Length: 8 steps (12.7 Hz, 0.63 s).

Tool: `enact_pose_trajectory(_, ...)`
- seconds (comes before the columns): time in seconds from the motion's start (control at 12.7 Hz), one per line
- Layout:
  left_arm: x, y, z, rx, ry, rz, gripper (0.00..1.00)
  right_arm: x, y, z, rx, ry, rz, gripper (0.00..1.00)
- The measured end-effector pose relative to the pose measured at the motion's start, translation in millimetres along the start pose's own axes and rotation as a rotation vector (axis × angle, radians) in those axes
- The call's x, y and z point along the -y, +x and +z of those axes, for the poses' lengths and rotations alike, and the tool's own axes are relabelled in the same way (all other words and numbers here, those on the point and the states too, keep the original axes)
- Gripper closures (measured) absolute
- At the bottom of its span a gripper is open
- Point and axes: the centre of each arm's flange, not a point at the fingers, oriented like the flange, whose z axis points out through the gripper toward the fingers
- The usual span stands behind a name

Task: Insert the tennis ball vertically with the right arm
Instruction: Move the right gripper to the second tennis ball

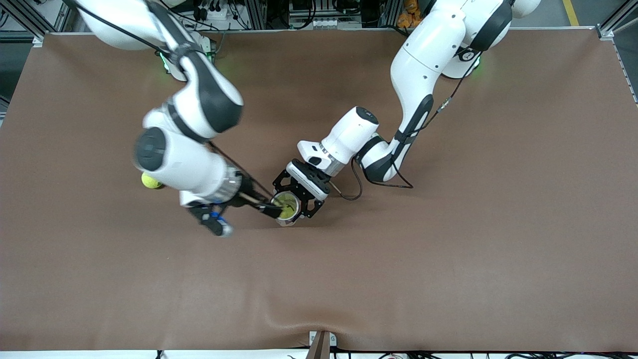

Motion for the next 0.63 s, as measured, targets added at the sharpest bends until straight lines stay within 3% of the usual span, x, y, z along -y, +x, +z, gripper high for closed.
enact_pose_trajectory(0.31,-0.2,-0.2,0.1,0.0,0.0,0.0,0.1,-113.3,64.9,-91.7,0.037,-0.154,-0.262,0.0)
enact_pose_trajectory(0.47,-0.2,-0.2,0.1,0.0,0.0,0.0,0.06,-165.4,87.8,-94.5,0.043,-0.241,-0.371,0.0)
enact_pose_trajectory(0.63,-0.2,-0.2,0.1,0.0,0.0,0.0,0.01,-199.4,95.3,-75.2,0.051,-0.278,-0.413,0.0)
